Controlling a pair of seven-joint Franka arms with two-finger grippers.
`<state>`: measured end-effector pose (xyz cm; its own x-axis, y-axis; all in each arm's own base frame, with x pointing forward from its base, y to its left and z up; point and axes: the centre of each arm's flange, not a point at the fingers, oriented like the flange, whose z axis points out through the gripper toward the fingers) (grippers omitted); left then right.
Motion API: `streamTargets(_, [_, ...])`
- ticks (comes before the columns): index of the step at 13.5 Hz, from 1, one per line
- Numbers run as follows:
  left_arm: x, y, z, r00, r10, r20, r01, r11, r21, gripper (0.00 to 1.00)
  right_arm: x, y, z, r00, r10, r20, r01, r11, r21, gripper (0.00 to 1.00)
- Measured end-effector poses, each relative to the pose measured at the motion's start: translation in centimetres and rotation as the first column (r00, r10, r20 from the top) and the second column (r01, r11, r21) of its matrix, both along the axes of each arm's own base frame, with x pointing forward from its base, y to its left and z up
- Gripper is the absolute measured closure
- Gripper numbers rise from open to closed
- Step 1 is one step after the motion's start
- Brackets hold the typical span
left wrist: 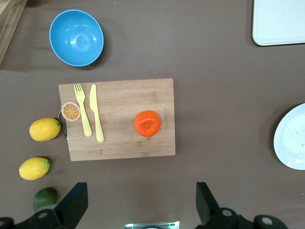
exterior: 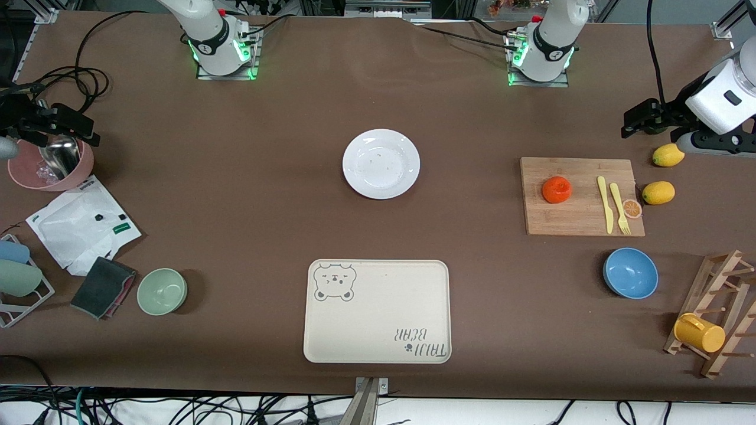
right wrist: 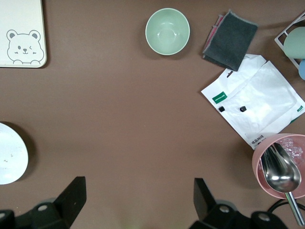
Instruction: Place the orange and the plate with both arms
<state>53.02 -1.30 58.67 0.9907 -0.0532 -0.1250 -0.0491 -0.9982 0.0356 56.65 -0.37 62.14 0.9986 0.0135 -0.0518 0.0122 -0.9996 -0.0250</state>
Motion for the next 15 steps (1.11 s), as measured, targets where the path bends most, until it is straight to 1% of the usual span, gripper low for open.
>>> streamTargets(7, [0.0, 0.1, -0.1, 1.0, -0.002, -0.004, 0.002, 1.0, 0.0, 0.0, 0.0, 0.1, 0.0, 1.0, 0.001, 0.0, -0.001, 1.0, 0.0, 0.0])
streamTargets(10, [0.3, 0.1, -0.9, 0.999, -0.036, -0.02, 0.036, 0.999, -0.005, 0.0, 0.0, 0.1, 0.0, 1.0, 0.001, 0.0, -0.001, 1.0, 0.0, 0.0])
streamTargets(15, [0.6, 0.2, -1.7, 0.998, -0.049, -0.034, 0.049, 0.999, -0.008, 0.0, 0.0, 0.2, 0.0, 1.0, 0.003, -0.001, -0.003, 1.0, 0.0, 0.0])
